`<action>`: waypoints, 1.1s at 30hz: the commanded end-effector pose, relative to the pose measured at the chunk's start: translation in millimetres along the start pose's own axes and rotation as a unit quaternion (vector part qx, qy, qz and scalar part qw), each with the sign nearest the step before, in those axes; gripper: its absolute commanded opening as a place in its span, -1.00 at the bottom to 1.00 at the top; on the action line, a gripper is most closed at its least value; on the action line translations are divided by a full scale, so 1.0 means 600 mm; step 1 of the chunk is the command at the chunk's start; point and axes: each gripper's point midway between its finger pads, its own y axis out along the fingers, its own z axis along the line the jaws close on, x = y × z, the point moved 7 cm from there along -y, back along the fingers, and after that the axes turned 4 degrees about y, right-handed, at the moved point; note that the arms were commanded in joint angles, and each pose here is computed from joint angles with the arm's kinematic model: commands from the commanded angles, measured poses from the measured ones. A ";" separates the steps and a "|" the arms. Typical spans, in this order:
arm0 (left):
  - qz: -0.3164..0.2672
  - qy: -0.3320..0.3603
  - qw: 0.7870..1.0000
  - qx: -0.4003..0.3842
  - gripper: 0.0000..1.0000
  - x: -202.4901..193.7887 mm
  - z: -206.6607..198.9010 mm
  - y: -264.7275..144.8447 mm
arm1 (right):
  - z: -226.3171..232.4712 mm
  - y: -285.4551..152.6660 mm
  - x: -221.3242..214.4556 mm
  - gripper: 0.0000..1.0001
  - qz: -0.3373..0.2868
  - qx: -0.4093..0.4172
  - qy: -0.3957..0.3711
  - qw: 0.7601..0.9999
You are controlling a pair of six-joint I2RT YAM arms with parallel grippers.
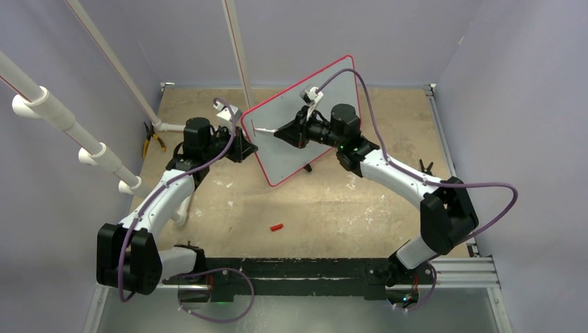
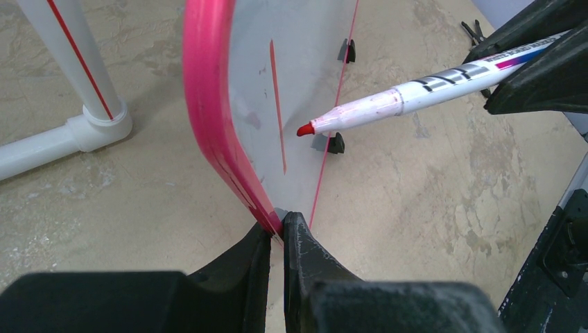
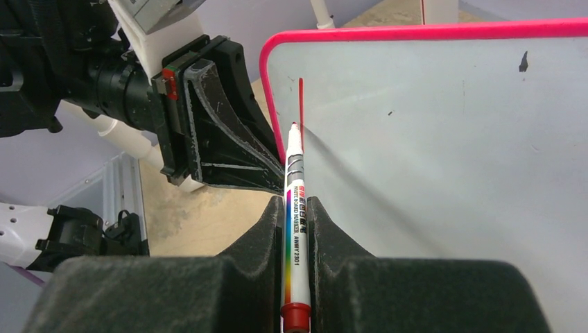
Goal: Write a sentence on the whiteboard
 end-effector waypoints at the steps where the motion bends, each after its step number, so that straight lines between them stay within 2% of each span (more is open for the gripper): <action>1: -0.029 0.037 0.999 0.009 -1.00 0.030 0.005 -0.002 | 0.009 0.009 0.039 -1.00 -0.033 0.004 -0.020 0.999; 33: -0.029 0.038 0.999 0.010 -1.00 0.031 0.006 -0.003 | -0.020 0.004 0.038 -1.00 -0.049 -0.082 -0.003 0.995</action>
